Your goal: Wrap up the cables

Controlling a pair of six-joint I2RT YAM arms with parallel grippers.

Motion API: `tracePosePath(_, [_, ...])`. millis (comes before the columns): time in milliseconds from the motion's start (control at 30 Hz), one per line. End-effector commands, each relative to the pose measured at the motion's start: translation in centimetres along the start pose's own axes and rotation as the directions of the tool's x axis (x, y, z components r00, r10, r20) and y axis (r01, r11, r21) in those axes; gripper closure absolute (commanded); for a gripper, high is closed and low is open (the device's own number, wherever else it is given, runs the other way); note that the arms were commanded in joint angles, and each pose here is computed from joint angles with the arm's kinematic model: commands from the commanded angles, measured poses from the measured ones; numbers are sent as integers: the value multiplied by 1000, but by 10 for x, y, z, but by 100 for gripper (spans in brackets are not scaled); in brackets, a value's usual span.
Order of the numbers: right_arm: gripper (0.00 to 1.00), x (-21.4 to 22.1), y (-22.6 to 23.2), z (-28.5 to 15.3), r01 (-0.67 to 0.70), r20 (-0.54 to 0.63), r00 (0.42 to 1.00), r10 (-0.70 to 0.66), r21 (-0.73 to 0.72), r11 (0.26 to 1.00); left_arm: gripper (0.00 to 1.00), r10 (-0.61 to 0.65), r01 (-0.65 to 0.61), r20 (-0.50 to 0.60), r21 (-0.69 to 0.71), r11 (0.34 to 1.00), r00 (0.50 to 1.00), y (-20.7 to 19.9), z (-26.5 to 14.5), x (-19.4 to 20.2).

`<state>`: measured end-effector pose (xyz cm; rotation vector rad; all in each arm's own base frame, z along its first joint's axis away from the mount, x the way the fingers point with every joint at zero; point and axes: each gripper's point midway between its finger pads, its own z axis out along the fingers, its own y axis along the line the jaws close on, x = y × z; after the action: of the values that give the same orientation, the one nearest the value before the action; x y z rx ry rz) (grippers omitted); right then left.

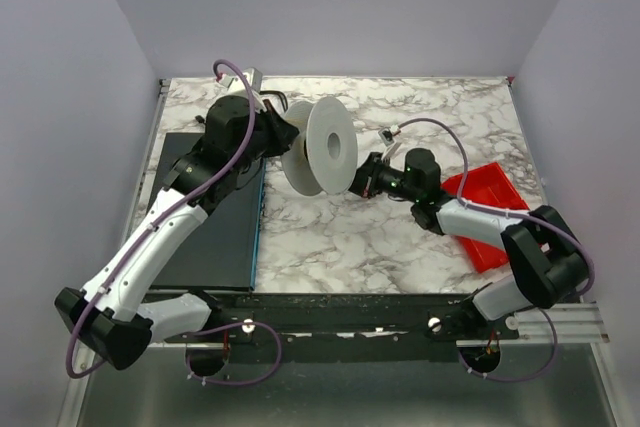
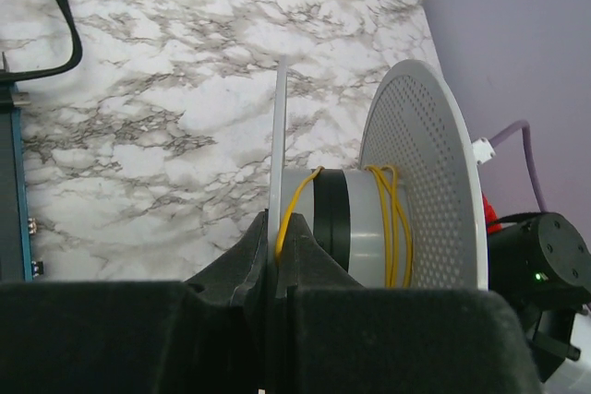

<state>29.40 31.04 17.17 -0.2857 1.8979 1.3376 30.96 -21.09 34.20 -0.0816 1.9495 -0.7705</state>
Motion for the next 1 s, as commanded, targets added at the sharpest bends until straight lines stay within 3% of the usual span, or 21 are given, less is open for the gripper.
tracePosePath(0, [99,3,-17,7,-86,57,995,82,72,994,100,-95,109,167,-78,991,981,4,15,-26])
tracePosePath(200, [99,20,-41,13,-217,98,974,204,157,963,100,-55,132,233,-330,935,971,30,39,-23])
tracePosePath(400, [99,38,-51,25,-322,102,945,309,145,936,100,-18,123,229,-453,883,973,30,66,-8])
tracePosePath(700, [99,56,-66,31,-357,82,934,348,178,917,100,159,-37,162,-578,815,974,28,94,9])
tracePosePath(967, [99,60,-72,25,-356,95,934,343,210,911,100,325,-205,75,-639,741,943,29,112,23])
